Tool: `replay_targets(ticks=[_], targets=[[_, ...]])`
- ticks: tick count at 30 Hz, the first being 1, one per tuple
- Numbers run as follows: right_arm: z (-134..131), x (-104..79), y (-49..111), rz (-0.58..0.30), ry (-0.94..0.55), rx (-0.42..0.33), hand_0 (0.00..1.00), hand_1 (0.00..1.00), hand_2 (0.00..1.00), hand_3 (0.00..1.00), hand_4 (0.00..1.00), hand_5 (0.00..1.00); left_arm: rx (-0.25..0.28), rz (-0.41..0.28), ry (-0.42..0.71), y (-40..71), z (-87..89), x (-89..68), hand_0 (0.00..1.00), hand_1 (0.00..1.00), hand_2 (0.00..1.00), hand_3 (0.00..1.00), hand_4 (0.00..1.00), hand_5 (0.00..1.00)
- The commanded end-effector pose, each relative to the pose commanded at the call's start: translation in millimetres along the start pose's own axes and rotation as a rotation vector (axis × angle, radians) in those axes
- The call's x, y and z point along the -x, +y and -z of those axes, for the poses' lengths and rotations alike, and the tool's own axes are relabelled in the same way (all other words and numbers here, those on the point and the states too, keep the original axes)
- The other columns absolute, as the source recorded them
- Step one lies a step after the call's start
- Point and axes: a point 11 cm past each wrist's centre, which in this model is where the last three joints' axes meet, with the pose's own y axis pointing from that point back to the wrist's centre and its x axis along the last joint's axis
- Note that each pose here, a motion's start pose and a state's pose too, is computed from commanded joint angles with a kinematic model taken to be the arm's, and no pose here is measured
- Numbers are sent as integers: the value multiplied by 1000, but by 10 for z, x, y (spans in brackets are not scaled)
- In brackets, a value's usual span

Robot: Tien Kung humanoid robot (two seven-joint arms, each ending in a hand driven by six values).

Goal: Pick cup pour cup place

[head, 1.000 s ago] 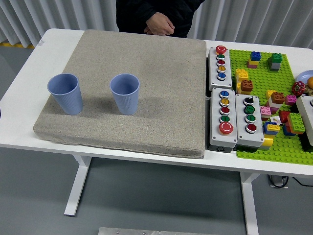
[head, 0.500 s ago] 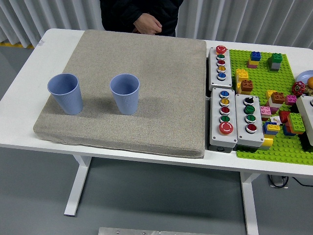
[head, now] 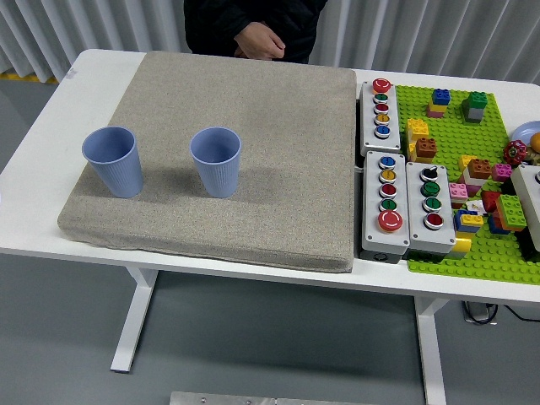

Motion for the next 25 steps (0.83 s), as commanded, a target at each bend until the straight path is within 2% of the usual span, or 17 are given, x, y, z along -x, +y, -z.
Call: replay_targets(ticks=[12, 25], targets=[[-18, 2, -2, -2, 3, 3, 723, 692, 739, 703, 318, 289, -10, 3, -5, 17, 46, 5, 756, 734, 796, 816, 829, 998], [35, 36, 6, 4, -16, -11, 723, 692, 741, 702, 317, 292, 0, 11, -2, 9, 10, 48, 756, 734, 794, 815, 829, 998]])
